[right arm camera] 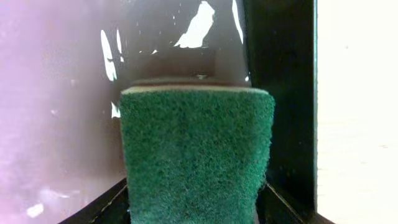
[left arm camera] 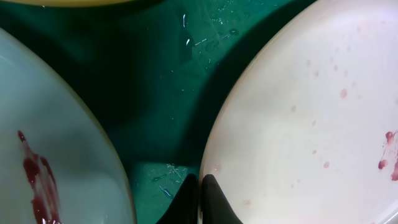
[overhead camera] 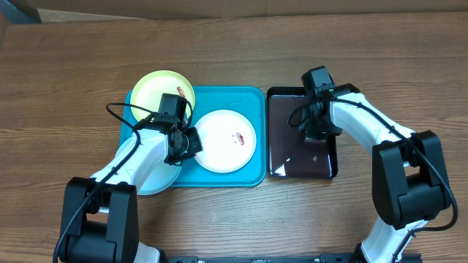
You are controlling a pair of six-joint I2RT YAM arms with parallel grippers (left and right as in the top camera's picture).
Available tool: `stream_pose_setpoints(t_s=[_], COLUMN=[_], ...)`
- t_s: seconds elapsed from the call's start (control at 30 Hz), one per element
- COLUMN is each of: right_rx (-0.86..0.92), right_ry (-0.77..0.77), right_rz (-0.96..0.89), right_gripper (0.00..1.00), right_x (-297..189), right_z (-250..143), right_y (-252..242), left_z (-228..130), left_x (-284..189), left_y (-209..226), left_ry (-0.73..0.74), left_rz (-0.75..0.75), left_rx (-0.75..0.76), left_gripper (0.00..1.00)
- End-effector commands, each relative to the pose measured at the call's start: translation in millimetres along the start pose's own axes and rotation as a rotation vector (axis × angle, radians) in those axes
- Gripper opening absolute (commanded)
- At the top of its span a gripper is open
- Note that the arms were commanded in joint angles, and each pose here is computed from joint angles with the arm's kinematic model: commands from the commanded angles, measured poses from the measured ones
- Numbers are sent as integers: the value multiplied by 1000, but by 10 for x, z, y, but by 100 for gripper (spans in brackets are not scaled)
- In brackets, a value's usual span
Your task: Clean dirty plates on tray and stack at the side
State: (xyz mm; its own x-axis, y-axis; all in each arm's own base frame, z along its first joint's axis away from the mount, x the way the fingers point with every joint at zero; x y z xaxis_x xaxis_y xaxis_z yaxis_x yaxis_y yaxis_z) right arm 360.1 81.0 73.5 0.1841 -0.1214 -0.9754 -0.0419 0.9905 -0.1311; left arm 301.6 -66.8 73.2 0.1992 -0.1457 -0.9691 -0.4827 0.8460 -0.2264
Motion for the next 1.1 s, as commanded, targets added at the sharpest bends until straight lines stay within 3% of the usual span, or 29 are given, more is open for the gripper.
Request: stream_pose_setpoints(t_s=[0.0, 0.5, 0.6, 0.8, 0.87, 0.93, 0.97, 1.0, 1.07], right_rx=[3, -19, -20, -20, -29, -16, -6, 8, 48], right_ry=[-30, -8, -9, -76, -100, -111, -110, -106, -85], right_rz=[7, 8, 11, 42, 68, 67, 65, 61, 51], right_gripper=[61, 61, 66, 74, 72, 55, 39, 14, 4], right_x=[-116, -174, -177, -559, -696, -763, -764, -753, -694], right_z=[127, 84, 86, 245, 299, 331, 338, 339, 319], right_y=[5, 4, 7, -18, -35, -86, -125, -174, -318], left_z=[30, 22, 22, 22, 20, 20, 20, 20, 17], left_x=[-11, -11, -11, -11, -11, -12, -11, -11, -11], left_y=[-4, 2, 3, 5, 7, 6, 7, 7, 8], left_ry=[-8, -3, -3, -5, -4, -4, -4, -4, -2], left_rz=[9, 13, 13, 16, 17, 17, 17, 17, 18], left_rx=[18, 17, 17, 22, 22, 21, 21, 21, 22], left_gripper=[4, 4, 4, 4, 4, 4, 4, 4, 4])
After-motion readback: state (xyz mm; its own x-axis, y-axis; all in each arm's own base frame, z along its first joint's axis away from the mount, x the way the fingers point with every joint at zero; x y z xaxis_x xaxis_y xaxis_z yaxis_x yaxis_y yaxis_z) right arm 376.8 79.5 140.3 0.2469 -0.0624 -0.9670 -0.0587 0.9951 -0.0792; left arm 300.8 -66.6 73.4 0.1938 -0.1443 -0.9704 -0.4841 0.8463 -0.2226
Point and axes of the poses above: each gripper's point midway between its finger pads, its own x axis out along the fingers, its own y axis along the line the jaws close on, z = x × y, the point moved 6 cm from there along -x, back along the fingers, and after that the axes turned 13 degrees about -x, right-handed, at the moved point
